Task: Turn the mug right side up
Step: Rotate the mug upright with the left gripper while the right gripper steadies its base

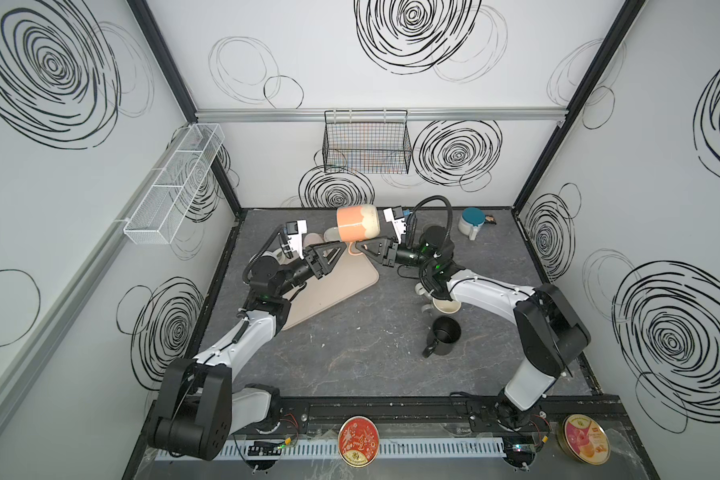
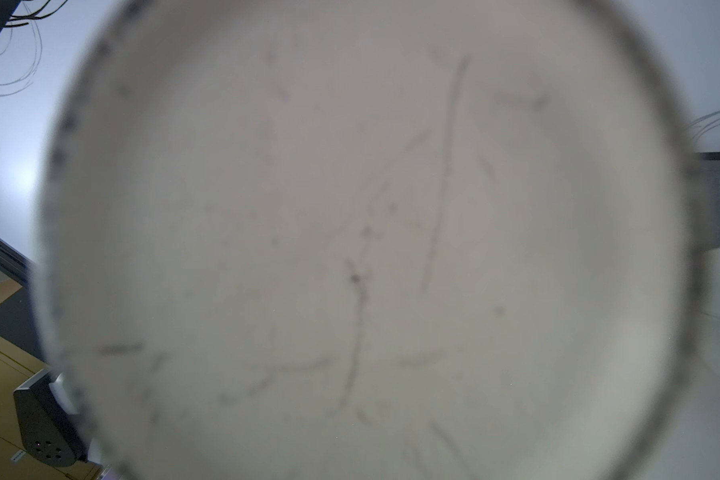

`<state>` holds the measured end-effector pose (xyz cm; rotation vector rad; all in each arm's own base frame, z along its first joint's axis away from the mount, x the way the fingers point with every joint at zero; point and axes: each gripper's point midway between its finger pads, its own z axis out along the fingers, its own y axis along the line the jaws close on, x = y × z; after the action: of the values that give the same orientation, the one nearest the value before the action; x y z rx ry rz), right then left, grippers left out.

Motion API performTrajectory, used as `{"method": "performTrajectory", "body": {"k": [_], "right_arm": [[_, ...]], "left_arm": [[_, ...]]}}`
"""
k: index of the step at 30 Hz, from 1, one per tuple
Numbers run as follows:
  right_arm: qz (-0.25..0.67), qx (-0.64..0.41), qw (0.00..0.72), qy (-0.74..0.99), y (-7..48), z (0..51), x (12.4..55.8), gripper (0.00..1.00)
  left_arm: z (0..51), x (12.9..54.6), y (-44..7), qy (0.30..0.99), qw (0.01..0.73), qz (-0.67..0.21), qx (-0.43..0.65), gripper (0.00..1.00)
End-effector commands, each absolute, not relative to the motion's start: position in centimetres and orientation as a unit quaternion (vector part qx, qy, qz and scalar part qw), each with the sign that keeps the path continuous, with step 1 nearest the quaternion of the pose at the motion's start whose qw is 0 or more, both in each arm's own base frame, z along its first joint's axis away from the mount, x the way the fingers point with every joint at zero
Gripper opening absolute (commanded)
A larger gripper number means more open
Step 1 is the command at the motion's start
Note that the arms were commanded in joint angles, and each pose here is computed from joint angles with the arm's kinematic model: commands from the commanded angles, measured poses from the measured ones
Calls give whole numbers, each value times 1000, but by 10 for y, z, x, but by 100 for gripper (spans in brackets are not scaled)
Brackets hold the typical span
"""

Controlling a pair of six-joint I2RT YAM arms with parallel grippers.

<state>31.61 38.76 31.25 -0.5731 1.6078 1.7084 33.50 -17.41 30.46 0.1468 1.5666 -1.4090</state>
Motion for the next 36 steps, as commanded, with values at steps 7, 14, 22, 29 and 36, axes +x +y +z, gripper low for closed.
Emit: {"method": "performTrajectory", "body": {"k": [7,14,22,29,36], "right_arm": [[689,-264,417,531,384,378,298,0],[693,-263,414,529,384,379,296,0],[698,-274,398,528,389,377,294,0],[679,-255,395,564,381,364,312,18],[593,-212,431,647,350,339,342,49]], "left_arm": [[326,320,-203,606,493,-612,124,43],[335,321,-209,594,491,-624,132,19],[344,315,-228,579,471,-645,164,36],[363,310,-225,539,471,-675,181,0],[354,343,-218,573,497,-631,166,0]]}}
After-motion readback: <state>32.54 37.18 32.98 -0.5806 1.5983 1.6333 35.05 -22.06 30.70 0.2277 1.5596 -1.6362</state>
